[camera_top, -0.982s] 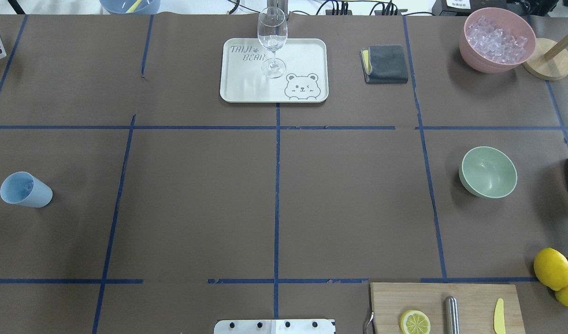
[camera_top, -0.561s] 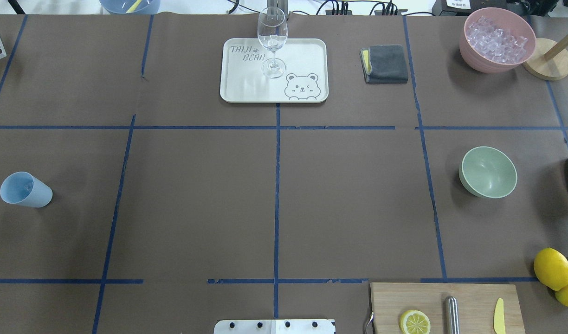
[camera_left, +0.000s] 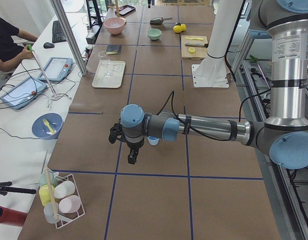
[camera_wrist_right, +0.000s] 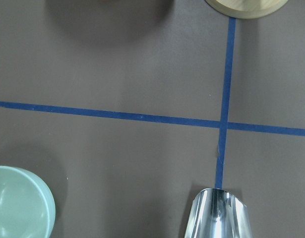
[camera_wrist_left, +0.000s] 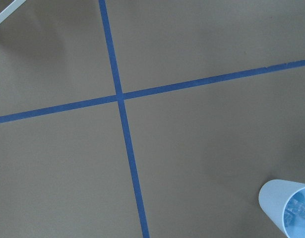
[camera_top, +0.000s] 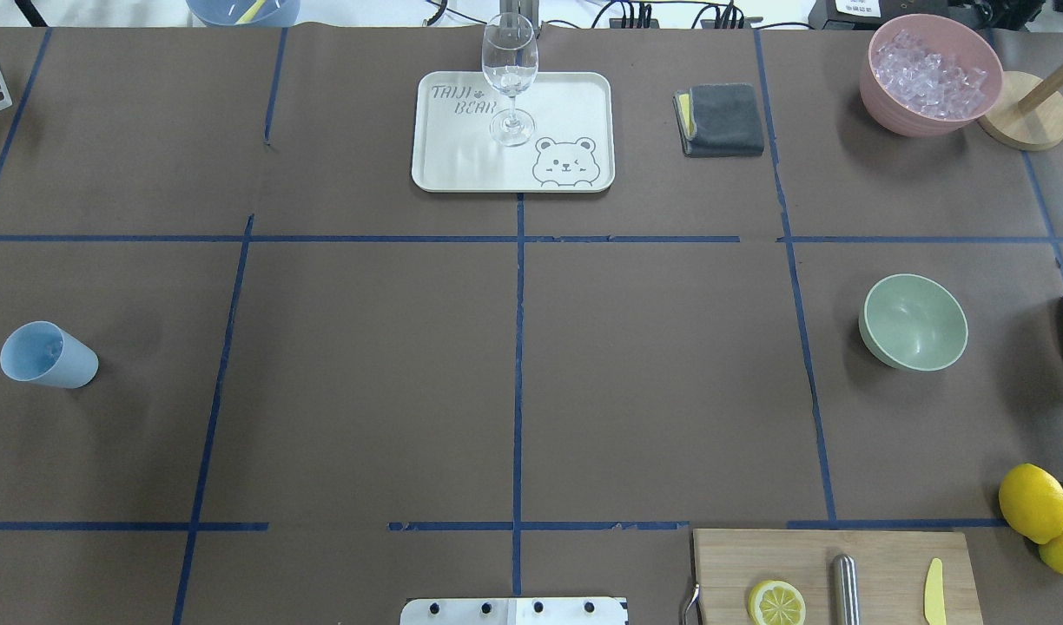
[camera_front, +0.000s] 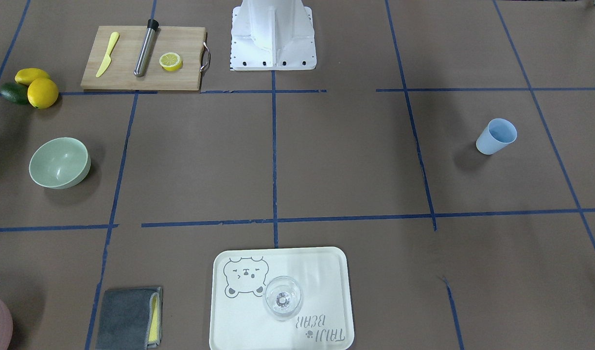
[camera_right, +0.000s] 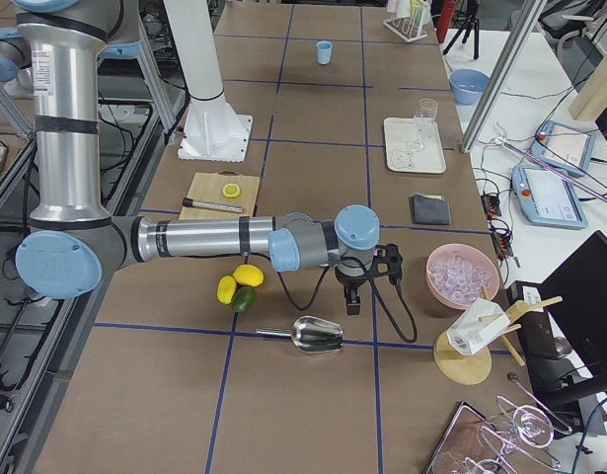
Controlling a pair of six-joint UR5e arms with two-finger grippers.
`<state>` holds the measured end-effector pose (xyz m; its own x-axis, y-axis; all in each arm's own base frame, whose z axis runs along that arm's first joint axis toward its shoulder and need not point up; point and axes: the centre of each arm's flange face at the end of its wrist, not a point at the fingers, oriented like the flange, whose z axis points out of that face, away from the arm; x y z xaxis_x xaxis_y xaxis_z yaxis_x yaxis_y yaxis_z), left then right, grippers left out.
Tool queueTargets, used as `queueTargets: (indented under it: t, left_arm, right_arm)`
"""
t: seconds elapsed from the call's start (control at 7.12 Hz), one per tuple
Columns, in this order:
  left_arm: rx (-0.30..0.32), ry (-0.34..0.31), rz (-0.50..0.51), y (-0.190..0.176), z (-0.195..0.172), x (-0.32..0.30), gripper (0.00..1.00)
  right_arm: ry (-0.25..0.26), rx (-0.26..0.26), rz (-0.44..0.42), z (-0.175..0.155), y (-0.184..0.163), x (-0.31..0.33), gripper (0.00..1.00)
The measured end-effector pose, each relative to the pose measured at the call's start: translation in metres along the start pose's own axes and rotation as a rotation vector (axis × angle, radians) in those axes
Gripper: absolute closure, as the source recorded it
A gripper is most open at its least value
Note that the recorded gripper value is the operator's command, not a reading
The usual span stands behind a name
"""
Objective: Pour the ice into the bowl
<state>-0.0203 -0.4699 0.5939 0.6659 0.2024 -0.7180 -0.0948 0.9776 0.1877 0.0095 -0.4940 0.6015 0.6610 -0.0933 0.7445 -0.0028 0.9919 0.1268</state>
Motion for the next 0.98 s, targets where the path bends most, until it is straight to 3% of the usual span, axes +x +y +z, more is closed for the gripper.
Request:
queueTargets:
  t: [0.98]
  left_arm:
    - [0.029,0.007,0.034,-0.007,-0.012,0.015,0.00]
  right_arm:
    - [-0.033,-0.019,-0.004,0.017,0.002,-0.020,0.00]
